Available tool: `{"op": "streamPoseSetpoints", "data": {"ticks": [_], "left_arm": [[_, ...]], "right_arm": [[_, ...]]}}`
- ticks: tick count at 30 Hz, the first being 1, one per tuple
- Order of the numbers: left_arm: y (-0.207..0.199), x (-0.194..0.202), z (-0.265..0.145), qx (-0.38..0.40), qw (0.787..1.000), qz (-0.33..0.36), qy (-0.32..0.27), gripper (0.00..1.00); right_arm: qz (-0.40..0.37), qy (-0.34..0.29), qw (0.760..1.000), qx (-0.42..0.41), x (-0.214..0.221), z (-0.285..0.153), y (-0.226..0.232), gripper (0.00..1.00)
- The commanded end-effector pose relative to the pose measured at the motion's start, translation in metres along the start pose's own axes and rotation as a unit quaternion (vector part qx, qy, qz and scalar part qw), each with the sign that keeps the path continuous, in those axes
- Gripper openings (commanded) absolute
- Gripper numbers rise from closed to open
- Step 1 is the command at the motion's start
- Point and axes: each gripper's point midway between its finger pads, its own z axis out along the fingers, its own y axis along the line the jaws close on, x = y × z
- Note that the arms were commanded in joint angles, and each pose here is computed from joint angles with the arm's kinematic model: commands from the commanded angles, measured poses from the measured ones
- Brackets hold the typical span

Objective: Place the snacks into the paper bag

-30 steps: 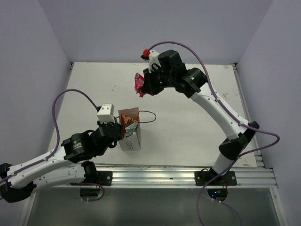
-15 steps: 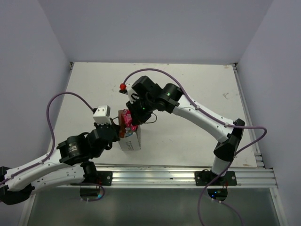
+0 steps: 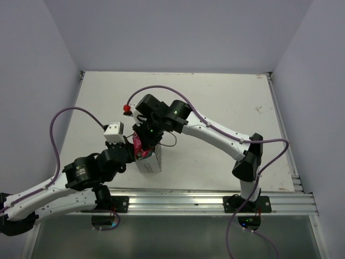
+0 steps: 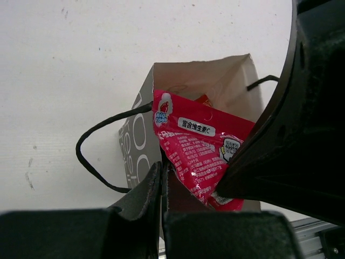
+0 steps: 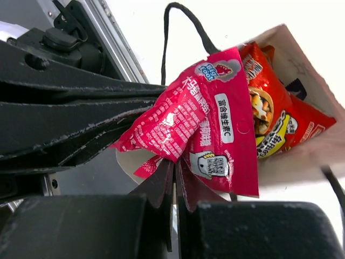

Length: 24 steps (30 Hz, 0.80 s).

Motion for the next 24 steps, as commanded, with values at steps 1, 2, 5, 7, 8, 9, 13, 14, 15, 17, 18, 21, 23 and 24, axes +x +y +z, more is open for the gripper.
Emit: {"op": "streamPoseSetpoints", "data": {"ticks": [1,2,5,7,8,9,13,14,15,17,18,21,23,24], "left_arm": [[-0.006,-0.007,-0.001,0.011,1.0,-0.024,-0.014,0.0],[-0.005,-0.007,-0.001,0.01,1.0,-0.025,-0.015,0.0],[-0.005,-0.007,-0.001,0.01,1.0,-0.025,-0.015,0.0],[-0.004,-0.008,-0.002,0.01,0.999,-0.026,-0.016,0.0],[-0.004,-0.008,-0.002,0.01,0.999,-0.028,-0.017,0.0],[-0.004,-0.008,-0.002,0.01,0.999,-0.028,-0.017,0.0],[-0.003,-0.009,-0.003,0.01,0.999,-0.028,-0.018,0.0],[-0.003,-0.009,-0.002,0.01,0.999,-0.028,-0.018,0.0],[-0.003,-0.009,-0.003,0.01,0.999,-0.028,-0.018,0.0],[-0.003,-0.008,-0.002,0.01,0.999,-0.026,-0.018,0.0],[-0.004,-0.009,-0.002,0.011,0.999,-0.028,-0.019,0.0],[-0.006,-0.008,-0.001,0.014,0.999,-0.023,-0.018,0.0],[-0.008,-0.008,0.0,0.015,1.0,-0.019,-0.018,0.0],[-0.009,-0.008,0.0,0.017,1.0,-0.019,-0.017,0.0]], "right_arm": [[-0.021,0.004,1.0,-0.002,-0.007,-0.004,0.008,0.0],[-0.021,0.009,1.0,-0.001,-0.005,-0.002,0.007,0.0],[-0.017,0.025,1.0,-0.004,0.003,0.006,0.005,0.0],[-0.012,0.03,0.999,-0.005,0.008,0.013,0.004,0.0],[-0.011,0.032,0.999,-0.003,0.01,0.016,0.002,0.0],[-0.009,0.035,0.999,0.001,0.012,0.018,0.0,0.0],[-0.007,0.059,0.998,0.026,0.026,0.026,-0.013,0.0],[-0.008,0.057,0.998,0.031,0.025,0.024,-0.014,0.0],[-0.009,0.051,0.998,0.033,0.022,0.019,-0.013,0.0],[-0.01,0.021,0.999,0.038,0.006,0.007,-0.01,0.02],[-0.01,0.001,0.999,0.049,-0.003,-0.003,-0.012,0.11],[-0.007,-0.054,0.997,0.059,-0.031,-0.029,-0.005,0.3],[-0.001,-0.096,0.994,0.057,-0.05,-0.052,0.002,0.32],[0.004,-0.111,0.992,0.065,-0.056,-0.059,0.001,0.34]]}}
